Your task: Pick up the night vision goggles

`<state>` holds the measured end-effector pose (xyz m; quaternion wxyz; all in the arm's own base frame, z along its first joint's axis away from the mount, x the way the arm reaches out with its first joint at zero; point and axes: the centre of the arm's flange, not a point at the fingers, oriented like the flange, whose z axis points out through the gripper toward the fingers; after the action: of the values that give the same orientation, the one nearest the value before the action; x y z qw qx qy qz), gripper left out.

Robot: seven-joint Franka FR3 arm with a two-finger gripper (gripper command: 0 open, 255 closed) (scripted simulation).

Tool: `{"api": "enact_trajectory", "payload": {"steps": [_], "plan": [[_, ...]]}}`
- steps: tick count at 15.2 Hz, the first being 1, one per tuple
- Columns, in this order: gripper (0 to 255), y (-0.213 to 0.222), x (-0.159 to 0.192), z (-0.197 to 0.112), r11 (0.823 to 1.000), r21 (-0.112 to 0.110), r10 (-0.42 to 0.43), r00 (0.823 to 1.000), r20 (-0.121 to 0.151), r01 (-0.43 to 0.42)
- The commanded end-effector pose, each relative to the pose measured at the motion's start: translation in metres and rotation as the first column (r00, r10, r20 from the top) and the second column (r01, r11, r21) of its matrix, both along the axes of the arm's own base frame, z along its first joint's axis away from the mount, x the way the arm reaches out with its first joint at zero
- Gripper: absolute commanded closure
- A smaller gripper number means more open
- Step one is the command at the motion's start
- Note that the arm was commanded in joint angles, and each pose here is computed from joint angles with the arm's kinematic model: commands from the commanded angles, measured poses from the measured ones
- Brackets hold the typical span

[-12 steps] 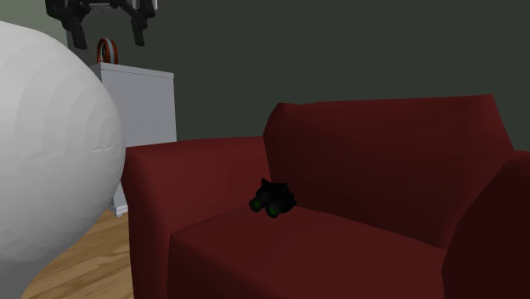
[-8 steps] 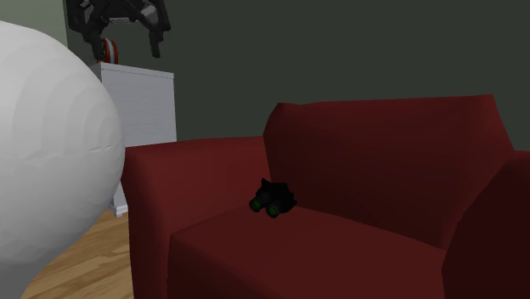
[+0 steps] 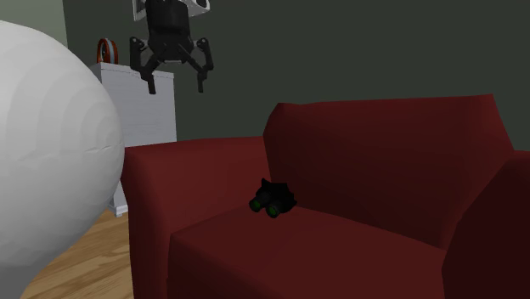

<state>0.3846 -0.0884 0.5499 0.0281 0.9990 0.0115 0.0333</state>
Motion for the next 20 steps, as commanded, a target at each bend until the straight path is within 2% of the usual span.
{"api": "enact_trajectory", "payload": {"steps": [1, 10, 20], "plan": [[0, -0.020, 0.013, -0.016, 1.000, 0.005, 0.026, 1.000, -0.005, -0.026], [0, -0.100, 0.078, -0.084, 0.991, 0.031, 0.132, 0.991, -0.026, -0.131], [0, -0.178, 0.157, -0.164, 0.967, 0.063, 0.248, 0.968, -0.045, -0.245]]}}
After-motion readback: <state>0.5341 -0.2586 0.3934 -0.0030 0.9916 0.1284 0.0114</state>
